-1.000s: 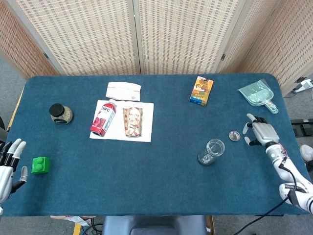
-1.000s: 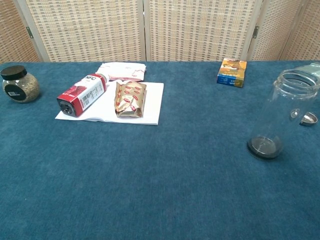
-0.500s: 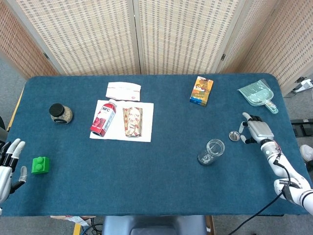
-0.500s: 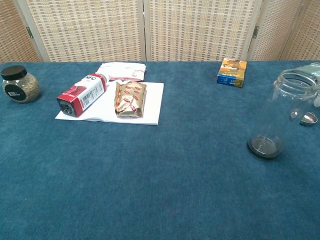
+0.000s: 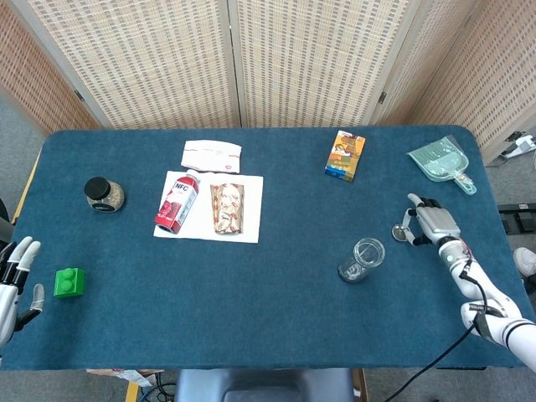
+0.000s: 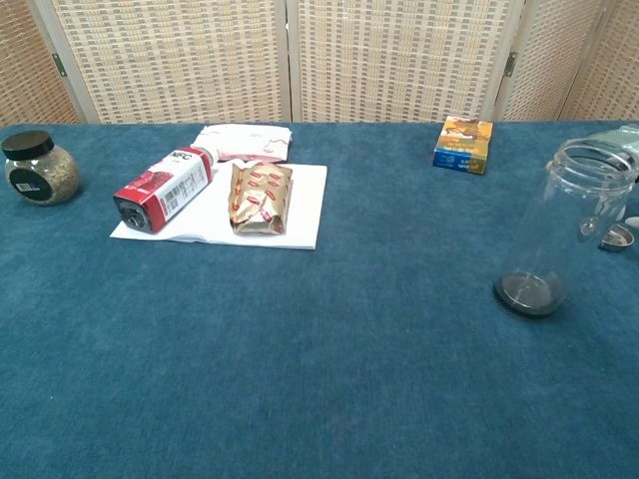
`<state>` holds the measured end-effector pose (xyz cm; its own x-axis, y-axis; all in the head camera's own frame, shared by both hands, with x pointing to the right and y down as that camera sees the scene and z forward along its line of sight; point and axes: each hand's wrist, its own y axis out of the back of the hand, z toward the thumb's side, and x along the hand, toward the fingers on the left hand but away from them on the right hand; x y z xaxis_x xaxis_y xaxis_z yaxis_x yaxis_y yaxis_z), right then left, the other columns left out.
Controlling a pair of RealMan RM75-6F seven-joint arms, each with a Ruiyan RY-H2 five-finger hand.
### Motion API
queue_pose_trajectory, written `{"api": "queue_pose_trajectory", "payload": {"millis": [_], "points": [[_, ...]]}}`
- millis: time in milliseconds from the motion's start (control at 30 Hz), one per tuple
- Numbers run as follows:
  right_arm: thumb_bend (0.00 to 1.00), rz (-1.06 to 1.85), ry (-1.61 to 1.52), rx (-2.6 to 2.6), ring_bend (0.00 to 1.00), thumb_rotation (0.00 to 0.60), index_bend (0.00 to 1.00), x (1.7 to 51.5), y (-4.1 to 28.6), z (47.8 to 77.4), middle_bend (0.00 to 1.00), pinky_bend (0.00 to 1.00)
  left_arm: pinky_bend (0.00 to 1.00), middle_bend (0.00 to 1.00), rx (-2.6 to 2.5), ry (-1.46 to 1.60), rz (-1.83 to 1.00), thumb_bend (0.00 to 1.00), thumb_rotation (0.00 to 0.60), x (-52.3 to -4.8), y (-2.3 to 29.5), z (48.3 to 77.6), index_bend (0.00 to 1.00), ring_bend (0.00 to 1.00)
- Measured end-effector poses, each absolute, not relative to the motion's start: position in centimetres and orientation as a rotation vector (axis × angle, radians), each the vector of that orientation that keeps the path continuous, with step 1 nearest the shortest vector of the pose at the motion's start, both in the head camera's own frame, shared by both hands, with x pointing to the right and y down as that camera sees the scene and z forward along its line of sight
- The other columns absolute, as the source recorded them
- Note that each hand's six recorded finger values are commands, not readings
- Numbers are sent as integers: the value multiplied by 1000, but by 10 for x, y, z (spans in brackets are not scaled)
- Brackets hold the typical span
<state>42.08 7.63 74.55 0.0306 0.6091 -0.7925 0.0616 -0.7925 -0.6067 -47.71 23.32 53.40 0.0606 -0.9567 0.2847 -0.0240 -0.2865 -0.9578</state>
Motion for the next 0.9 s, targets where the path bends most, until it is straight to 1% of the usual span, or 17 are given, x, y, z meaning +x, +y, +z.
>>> {"api": "queue_pose_trajectory", "payload": {"millis": [400,700,900], "points": [[471,1820,-652,-1914,0,600,503,417,79,753,0,0,0,58,-1469,1048,-1352,539,600,-478,233,531,0,0],[473,1821,-644,-1911,0,600,576,416,79,755,0,0,0,58,-1466,1050,-1354,539,600,-479,234,530,0,0],[473,1827,-624,-1909,0,600,591,414,81,759,0,0,0,58,-1458,1059,-1346,539,600,-479,234,527,0,0]]}}
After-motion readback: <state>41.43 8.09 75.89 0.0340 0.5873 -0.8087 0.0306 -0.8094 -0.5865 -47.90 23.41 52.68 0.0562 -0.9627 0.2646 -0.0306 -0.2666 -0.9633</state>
